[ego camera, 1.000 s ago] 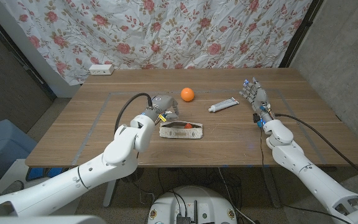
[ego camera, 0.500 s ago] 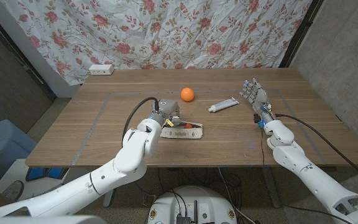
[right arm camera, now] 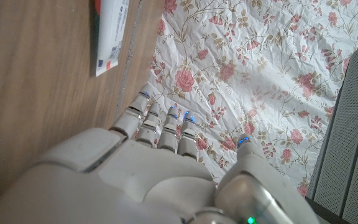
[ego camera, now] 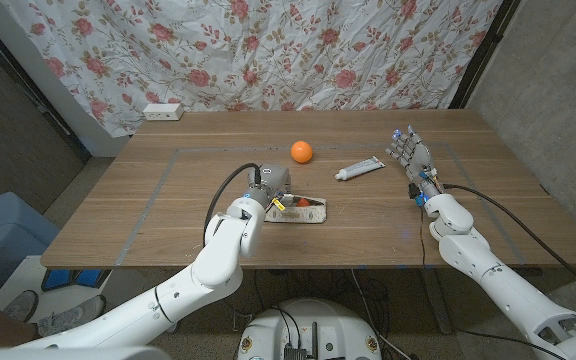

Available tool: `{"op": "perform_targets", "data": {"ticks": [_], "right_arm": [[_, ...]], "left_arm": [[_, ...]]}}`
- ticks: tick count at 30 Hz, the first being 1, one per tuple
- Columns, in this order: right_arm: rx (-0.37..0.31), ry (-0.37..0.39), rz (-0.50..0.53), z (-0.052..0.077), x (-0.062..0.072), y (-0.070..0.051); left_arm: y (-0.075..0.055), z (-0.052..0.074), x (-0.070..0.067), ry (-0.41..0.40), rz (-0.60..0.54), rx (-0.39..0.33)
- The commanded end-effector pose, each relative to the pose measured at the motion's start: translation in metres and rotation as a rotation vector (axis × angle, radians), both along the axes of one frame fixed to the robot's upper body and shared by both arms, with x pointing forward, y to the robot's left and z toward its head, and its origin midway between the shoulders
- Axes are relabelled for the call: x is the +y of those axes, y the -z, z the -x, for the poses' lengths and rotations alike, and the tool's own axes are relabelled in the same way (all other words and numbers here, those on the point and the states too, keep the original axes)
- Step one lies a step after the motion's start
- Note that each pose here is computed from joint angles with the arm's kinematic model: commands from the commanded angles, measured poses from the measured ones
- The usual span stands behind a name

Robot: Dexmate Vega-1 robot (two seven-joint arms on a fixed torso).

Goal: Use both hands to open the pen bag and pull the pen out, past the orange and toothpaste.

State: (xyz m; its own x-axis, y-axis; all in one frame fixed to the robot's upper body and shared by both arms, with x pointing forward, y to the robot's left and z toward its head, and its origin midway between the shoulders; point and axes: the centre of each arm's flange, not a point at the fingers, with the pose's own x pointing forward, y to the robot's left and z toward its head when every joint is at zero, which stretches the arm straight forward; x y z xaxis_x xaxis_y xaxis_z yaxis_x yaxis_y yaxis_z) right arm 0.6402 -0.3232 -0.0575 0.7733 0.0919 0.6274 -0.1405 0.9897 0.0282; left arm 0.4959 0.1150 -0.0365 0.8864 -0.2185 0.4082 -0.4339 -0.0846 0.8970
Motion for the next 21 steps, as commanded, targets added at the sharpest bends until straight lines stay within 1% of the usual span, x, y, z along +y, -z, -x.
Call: {"op": "perform_targets", "data": {"ticks": [1,13,21], "right_arm": [[0.003,0.005,-0.008,0.0,0.0,0.002],[0.007,0.007,-0.006,0.0,0.001,0.002],[0.011,0.003,-0.001,-0.003,0.003,0.001]], "left_arm": [[0.01,-0.004,0.002,-0.003,-0.014,-0.009],[0.015,-0.008,0.007,-0.017,-0.021,-0.018],[0.017,-0.016,0.01,-0.017,-0.018,-0.022]]}}
